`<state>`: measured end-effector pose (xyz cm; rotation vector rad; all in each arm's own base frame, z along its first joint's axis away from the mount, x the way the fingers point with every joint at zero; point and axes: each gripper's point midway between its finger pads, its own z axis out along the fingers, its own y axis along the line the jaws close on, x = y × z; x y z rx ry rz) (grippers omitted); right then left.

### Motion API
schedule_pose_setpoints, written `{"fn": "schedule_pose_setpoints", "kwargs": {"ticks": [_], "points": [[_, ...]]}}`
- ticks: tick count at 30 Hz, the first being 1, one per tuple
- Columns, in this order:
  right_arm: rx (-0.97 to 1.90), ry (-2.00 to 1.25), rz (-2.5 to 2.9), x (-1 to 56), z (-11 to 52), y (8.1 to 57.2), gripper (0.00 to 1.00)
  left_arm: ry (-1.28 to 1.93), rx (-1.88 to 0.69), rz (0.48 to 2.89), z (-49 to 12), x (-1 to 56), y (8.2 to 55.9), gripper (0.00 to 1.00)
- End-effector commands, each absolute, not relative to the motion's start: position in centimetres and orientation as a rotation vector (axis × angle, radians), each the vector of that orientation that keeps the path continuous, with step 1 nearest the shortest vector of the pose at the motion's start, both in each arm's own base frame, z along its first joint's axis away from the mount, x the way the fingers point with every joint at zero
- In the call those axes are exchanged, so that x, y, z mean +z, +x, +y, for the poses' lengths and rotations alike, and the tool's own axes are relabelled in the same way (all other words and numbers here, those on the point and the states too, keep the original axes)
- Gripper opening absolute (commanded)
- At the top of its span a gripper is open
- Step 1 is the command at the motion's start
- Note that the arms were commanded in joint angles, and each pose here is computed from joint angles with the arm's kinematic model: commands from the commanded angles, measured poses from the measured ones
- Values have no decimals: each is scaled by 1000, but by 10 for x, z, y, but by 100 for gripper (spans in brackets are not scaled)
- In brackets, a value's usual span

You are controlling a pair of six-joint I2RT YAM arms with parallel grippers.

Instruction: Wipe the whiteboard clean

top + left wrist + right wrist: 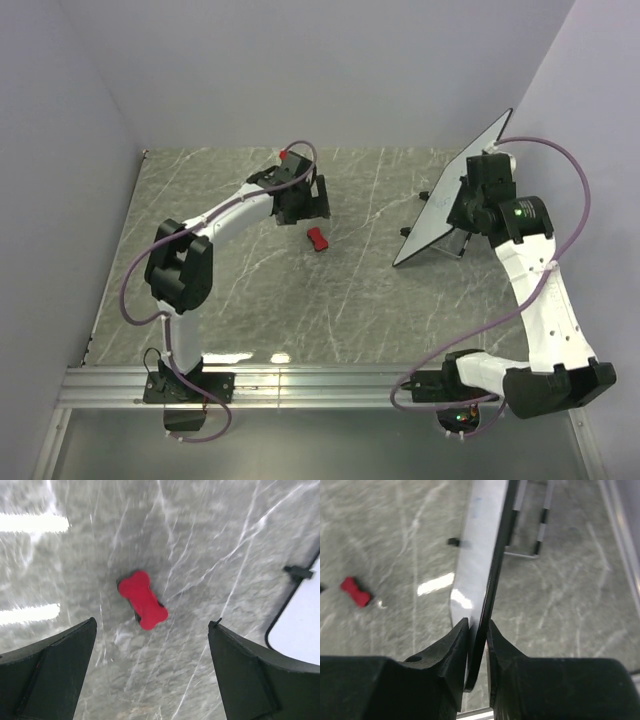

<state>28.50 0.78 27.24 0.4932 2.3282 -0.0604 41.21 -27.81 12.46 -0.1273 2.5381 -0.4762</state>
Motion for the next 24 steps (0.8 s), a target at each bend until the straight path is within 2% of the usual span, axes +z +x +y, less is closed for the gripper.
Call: {"fn": "schedule_pose_setpoints", "kwargs": {"ticks": [1,6,9,11,16,24], "points": [[77,272,2391,262,45,271,0,-192,-403,2604,-283,103,387,100],[143,188,2383,262,52,241,0,-255,-375,2635,-287,90,370,99],[344,101,2425,255,81,217,0,-280,-376,2653,-290,83,366,99],[356,120,2414,259,81,209,0,-288,-375,2648,-290,84,366,100],[268,104,2369,274,65,202,0,-305,-354,2641,-294,80,373,99],[46,228,2348,267,34,222,0,-302,-235,2675,-302,69,386,99]]}}
